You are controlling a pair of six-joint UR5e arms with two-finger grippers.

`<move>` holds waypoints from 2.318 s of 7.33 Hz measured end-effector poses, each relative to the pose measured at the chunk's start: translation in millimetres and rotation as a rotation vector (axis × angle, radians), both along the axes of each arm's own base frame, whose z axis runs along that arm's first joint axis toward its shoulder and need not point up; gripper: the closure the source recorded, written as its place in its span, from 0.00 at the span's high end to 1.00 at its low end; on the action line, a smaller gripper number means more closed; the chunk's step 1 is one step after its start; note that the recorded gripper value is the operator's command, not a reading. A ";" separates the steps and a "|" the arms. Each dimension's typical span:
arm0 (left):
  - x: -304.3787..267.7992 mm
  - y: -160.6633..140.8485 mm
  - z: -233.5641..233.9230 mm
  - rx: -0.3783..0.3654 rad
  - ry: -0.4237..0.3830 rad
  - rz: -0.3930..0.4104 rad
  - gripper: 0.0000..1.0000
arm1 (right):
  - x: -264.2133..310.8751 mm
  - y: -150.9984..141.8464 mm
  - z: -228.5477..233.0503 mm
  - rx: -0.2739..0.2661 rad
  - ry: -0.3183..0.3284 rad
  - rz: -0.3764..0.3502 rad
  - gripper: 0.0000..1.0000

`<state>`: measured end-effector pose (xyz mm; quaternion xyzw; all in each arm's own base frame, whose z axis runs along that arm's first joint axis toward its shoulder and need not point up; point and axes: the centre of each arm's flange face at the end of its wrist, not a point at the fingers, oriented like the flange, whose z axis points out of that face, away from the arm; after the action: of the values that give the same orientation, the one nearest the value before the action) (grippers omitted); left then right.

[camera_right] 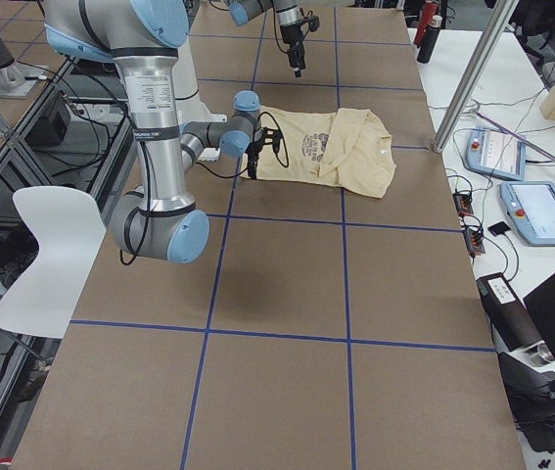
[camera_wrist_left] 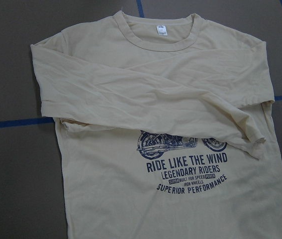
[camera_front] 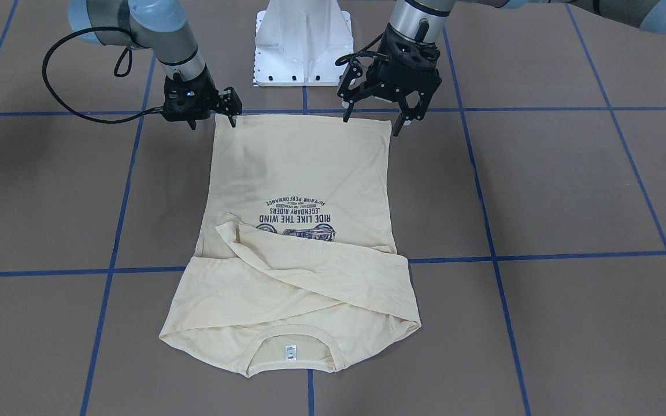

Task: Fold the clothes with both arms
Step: 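Release the sleeve and move both grippers to the hem corners nearest the robot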

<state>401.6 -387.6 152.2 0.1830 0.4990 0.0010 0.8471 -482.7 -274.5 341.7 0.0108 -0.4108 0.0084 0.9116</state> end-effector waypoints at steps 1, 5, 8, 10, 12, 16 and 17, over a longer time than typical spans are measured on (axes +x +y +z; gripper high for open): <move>-1.7 0.7 -1.4 0.001 0.003 -0.001 1.00 | -5.9 5.6 3.9 -0.004 0.009 -0.014 0.84; -4.1 1.9 -1.2 0.002 0.004 -0.001 1.00 | -13.4 18.9 5.9 -0.030 0.012 -0.059 0.66; -4.8 2.3 -3.1 0.004 0.007 -0.002 1.00 | -16.5 22.1 13.7 -0.053 0.027 -0.081 0.49; -7.4 3.9 -5.9 0.007 0.011 -0.001 1.00 | -17.6 22.4 20.0 -0.063 0.039 -0.085 0.04; -10.6 6.0 -7.8 0.003 0.004 -0.001 1.00 | -17.1 22.7 20.4 -0.066 0.039 -0.088 0.00; -11.2 6.3 -5.4 -0.002 -0.004 -0.001 1.00 | -15.6 24.1 13.6 -0.071 0.025 -0.097 0.00; -10.7 5.7 -3.4 -0.006 -0.008 -0.002 1.00 | -13.3 24.1 10.0 -0.069 0.017 -0.097 0.00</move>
<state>390.9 -381.8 148.9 0.1812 0.4956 -0.0006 0.8495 -495.9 -250.4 351.8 -0.0406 -0.4024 -0.0216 0.9143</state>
